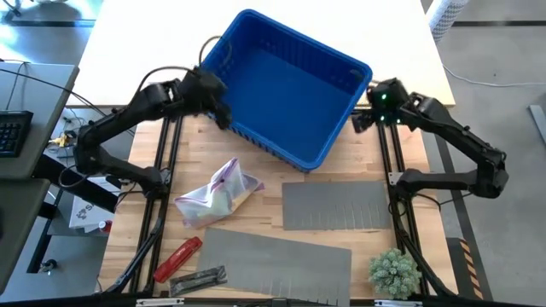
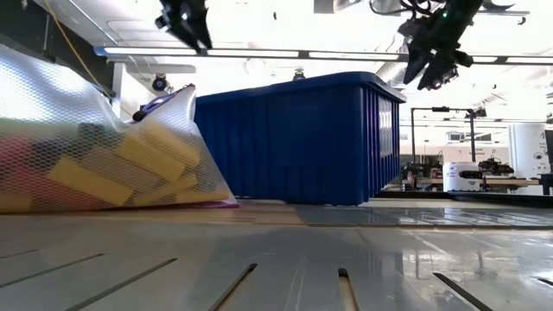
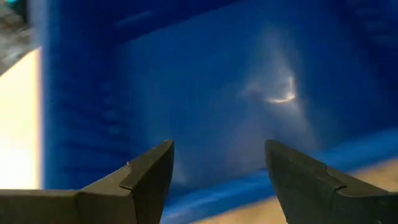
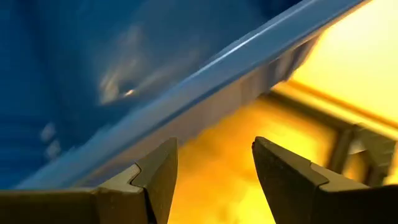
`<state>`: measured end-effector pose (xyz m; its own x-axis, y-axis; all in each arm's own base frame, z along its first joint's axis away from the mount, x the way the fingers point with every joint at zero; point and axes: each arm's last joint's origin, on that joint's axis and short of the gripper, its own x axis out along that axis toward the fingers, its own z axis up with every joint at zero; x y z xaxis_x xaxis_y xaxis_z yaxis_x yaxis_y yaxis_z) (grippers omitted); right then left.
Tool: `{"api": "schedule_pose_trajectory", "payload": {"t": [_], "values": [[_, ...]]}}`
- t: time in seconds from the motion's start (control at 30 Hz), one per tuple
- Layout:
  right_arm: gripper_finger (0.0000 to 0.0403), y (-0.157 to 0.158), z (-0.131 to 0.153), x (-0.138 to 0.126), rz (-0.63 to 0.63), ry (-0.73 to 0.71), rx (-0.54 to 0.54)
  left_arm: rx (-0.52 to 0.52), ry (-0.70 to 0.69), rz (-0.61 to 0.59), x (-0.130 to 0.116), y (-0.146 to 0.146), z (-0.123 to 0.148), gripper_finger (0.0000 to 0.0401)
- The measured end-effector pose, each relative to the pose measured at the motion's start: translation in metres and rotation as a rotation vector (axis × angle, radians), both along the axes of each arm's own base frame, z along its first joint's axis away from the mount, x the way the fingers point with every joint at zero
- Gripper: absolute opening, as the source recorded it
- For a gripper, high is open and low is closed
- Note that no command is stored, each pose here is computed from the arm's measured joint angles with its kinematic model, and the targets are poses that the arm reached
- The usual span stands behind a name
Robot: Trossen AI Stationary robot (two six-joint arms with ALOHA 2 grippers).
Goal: Sort blocks
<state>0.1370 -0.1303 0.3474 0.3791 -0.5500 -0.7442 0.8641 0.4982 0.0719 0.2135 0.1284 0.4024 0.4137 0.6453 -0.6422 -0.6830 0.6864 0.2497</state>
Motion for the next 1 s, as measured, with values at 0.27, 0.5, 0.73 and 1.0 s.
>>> {"api": "schedule_pose_trajectory", "payload": {"t": [0.27, 0.5, 0.73, 1.0], "values": [[0.0193, 0.024, -0.013, 0.024, 0.157, 0.101, 0.091, -0.091, 0.076, -0.439, 0.030, -0.076, -0.027, 0.0230], [0.0193, 0.001, -0.030, 0.048, 0.202, 0.239, -0.011, -0.181, 0.081, -0.575, 0.046, -0.121, -0.076, 0.0230], [0.0193, -0.036, 0.003, 0.062, 0.106, 0.284, -0.416, -0.191, -0.052, -0.510, 0.074, -0.122, -0.111, 0.0230], [0.0193, -0.038, 0.023, 0.048, 0.067, 0.330, -0.414, -0.070, -0.065, -0.496, 0.108, -0.103, -0.134, 0.0230]]}}
